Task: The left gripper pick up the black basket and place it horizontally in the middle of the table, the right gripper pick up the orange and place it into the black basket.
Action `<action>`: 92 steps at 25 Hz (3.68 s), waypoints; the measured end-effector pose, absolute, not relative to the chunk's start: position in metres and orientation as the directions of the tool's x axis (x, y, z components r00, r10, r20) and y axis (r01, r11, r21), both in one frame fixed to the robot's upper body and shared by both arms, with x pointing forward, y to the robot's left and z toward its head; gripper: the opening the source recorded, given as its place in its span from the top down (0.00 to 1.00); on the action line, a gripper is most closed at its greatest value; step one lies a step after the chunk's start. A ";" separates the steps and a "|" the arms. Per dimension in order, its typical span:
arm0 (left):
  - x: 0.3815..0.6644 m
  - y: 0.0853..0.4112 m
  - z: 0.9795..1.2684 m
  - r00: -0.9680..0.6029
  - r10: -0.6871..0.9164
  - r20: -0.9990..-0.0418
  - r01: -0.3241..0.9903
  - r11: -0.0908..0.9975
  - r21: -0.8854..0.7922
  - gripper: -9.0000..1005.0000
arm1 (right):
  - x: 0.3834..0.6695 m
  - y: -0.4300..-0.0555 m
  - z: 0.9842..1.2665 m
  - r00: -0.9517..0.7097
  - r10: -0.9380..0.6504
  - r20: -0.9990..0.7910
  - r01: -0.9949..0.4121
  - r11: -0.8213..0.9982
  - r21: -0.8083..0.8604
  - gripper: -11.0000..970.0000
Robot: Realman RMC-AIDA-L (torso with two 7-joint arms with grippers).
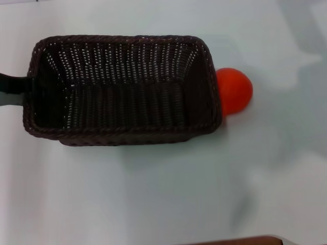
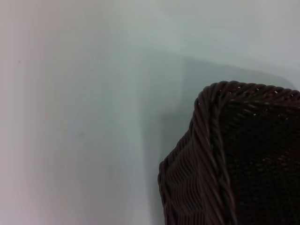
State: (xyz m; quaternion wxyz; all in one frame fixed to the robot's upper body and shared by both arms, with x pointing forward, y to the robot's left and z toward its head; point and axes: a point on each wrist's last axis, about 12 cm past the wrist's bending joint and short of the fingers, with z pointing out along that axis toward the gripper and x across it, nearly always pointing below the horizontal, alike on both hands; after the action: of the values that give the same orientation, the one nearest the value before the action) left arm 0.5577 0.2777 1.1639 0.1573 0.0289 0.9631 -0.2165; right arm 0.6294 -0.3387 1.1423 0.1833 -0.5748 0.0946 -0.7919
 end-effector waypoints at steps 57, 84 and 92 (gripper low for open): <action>0.517 0.398 1.168 -0.515 -0.385 -0.766 0.325 0.739 -0.590 0.27 | 0.590 -0.236 1.162 0.889 0.321 0.327 0.417 -0.863 -0.286 0.18; 0.524 0.394 1.163 -0.522 -0.393 -0.757 0.332 0.724 -0.605 0.27 | 0.609 -0.238 1.145 0.879 0.319 0.355 0.397 -0.901 -0.173 0.42; 0.523 0.394 1.158 -0.525 -0.400 -0.751 0.327 0.720 -0.612 0.27 | 0.613 -0.237 1.138 0.876 0.322 0.359 0.400 -0.902 -0.165 0.76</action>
State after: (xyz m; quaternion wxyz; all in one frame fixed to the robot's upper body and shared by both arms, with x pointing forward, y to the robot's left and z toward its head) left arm 0.5228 0.3941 1.1584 0.4869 -0.0232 0.7894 -0.3732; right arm 0.6127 -0.2367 1.1381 0.1179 -0.9613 -0.1878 -0.1637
